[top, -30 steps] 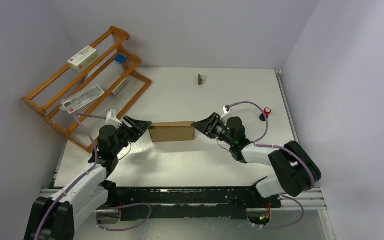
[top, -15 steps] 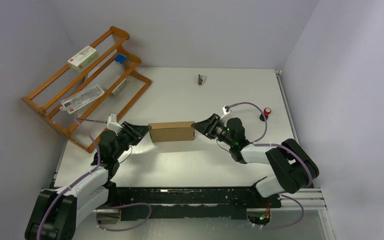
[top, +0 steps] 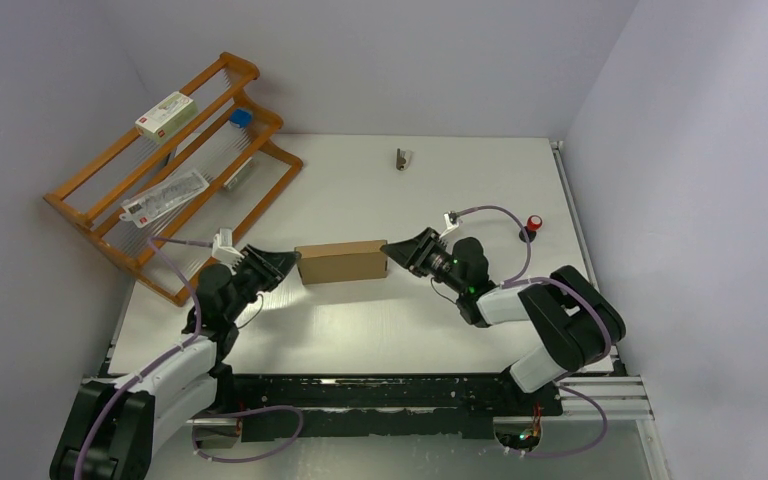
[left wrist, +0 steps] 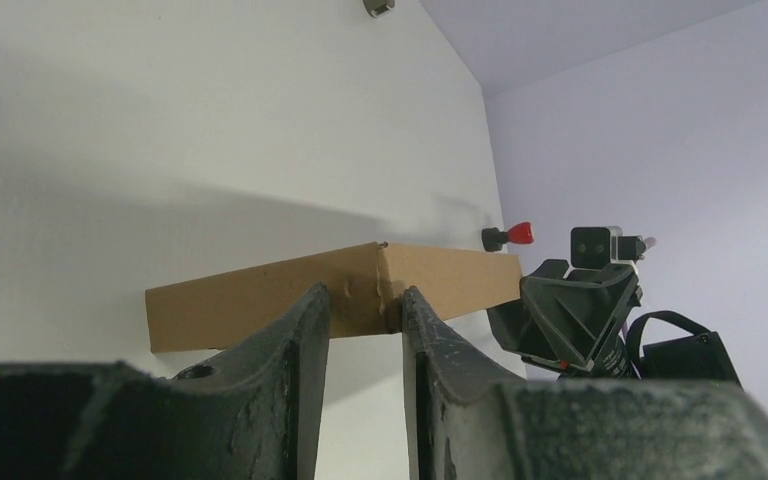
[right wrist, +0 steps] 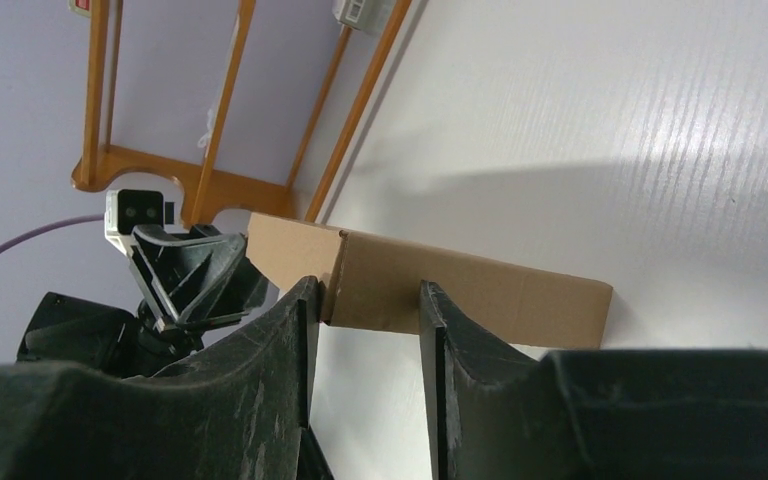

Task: Fold the paper box

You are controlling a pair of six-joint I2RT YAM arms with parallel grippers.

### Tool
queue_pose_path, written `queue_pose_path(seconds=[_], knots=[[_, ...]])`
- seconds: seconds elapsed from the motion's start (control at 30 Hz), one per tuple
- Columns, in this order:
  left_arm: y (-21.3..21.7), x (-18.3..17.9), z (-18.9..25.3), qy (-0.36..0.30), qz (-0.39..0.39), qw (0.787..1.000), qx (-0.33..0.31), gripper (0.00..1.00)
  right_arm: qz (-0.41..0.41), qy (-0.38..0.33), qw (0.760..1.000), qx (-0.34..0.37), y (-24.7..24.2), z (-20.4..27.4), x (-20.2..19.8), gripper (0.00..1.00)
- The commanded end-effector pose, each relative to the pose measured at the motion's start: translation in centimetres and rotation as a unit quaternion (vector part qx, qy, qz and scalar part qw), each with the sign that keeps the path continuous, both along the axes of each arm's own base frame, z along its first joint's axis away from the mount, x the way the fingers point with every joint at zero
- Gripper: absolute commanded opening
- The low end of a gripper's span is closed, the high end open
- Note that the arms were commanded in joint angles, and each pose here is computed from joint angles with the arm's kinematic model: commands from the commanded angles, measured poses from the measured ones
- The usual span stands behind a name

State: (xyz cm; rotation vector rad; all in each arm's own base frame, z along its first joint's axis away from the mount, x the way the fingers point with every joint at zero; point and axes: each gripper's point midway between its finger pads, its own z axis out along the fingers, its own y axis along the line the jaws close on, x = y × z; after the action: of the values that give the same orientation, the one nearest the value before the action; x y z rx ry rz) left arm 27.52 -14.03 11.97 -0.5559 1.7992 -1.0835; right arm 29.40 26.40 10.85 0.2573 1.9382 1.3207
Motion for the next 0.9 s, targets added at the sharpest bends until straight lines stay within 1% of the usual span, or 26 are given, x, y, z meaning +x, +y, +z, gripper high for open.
queue_pose_path(seconds=[0.0, 0.03, 0.17, 0.23, 0.27, 0.37, 0.4, 0.47, 0.57, 0.73, 0.87], knots=[[2.2, -3.2, -8.7, 0.129, 0.015, 0.988, 0.08, 0.08, -0.009, 0.176, 0.972, -0.154, -4.2, -12.6, -5.0, 0.2], [2.2, -3.1, -8.6, 0.131, 0.016, 0.988, 0.081, 0.08, -0.006, 0.177, 0.972, -0.154, -4.1, -12.7, -5.1, 0.19], [2.0, -2.2, -6.4, 0.109, 0.018, 0.992, 0.064, 0.2, 0.003, 0.171, 0.974, -0.151, -3.8, -11.7, -4.9, 0.18], [1.8, -1.6, -4.6, 0.086, 0.016, 0.995, 0.046, 0.3, 0.004, 0.164, 0.974, -0.154, -3.7, -11.2, -4.6, 0.18], [1.7, -1.3, -3.7, 0.075, 0.015, 0.996, 0.037, 0.34, 0.004, 0.159, 0.975, -0.155, -3.6, -10.9, -4.4, 0.18], [1.5, -0.5, -1.7, 0.054, 0.011, 0.998, 0.011, 0.39, 0.007, 0.153, 0.976, -0.155, -3.3, -10.3, -4.0, 0.18], [1.5, -0.3, -1.4, 0.052, 0.008, 0.999, 0.004, 0.4, 0.009, 0.152, 0.976, -0.155, -3.2, -10.2, -3.9, 0.19], [1.2, -0.2, -1.3, 0.051, -0.001, 0.999, -0.006, 0.39, 0.014, 0.154, 0.977, -0.149, -3.0, -10.1, -3.9, 0.19], [0.8, -0.3, -2.3, 0.065, -0.015, 0.998, -0.011, 0.36, 0.017, 0.156, 0.977, -0.144, -2.8, -10.2, -4.0, 0.2], [1.4, -1.3, -4.9, 0.097, -0.001, 0.995, -0.016, 0.18, 0.016, 0.171, 0.975, -0.143, -2.9, -10.8, -4.4, 0.19], [2.2, -2.0, -6.5, 0.122, 0.016, 0.992, -0.014, 0.11, 0.024, 0.173, 0.975, -0.137, -2.8, -10.5, -4.8, 0.17]])
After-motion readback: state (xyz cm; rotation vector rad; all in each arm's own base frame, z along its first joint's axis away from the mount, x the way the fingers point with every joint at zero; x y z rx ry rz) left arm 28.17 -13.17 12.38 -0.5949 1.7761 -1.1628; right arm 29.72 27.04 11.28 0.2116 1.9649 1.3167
